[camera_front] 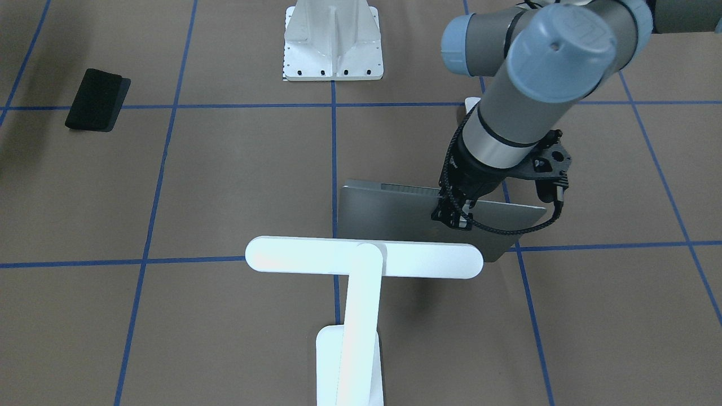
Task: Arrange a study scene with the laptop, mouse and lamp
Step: 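Slide the laptop with the left gripper toward the white lamp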
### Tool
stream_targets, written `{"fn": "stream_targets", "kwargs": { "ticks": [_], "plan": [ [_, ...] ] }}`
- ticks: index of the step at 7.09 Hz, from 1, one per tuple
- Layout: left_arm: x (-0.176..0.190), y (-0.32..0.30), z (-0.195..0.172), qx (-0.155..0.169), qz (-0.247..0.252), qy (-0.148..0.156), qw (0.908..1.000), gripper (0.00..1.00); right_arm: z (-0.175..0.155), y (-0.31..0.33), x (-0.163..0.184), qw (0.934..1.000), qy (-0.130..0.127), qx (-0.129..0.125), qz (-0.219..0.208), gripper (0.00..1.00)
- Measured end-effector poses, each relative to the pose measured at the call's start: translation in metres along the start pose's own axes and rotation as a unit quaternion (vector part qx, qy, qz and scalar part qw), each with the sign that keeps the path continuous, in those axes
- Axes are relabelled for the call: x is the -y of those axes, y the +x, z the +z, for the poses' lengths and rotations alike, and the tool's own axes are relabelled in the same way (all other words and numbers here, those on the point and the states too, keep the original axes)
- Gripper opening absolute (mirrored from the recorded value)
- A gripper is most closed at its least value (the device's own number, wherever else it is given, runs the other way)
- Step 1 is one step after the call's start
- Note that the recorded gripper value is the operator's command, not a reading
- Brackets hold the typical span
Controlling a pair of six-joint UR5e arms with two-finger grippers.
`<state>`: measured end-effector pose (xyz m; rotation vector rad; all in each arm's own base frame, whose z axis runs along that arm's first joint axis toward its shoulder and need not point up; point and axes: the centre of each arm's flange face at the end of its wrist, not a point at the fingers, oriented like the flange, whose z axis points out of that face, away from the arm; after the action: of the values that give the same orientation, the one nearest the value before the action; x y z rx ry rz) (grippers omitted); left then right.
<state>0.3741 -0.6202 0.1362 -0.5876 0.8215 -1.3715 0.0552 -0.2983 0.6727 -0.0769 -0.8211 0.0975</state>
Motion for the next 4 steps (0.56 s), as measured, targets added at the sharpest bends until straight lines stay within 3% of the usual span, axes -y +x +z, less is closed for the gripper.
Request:
{"fn": "stream_targets", "kwargs": {
  "ticks": [4],
  "plan": [
    [-0.036,0.013,0.043,-0.039,-0.007,0.006,0.9992,0.0,0.003,0.003,-0.003,1.0,-0.004,0.001,0.004,1.0]
  ]
}}
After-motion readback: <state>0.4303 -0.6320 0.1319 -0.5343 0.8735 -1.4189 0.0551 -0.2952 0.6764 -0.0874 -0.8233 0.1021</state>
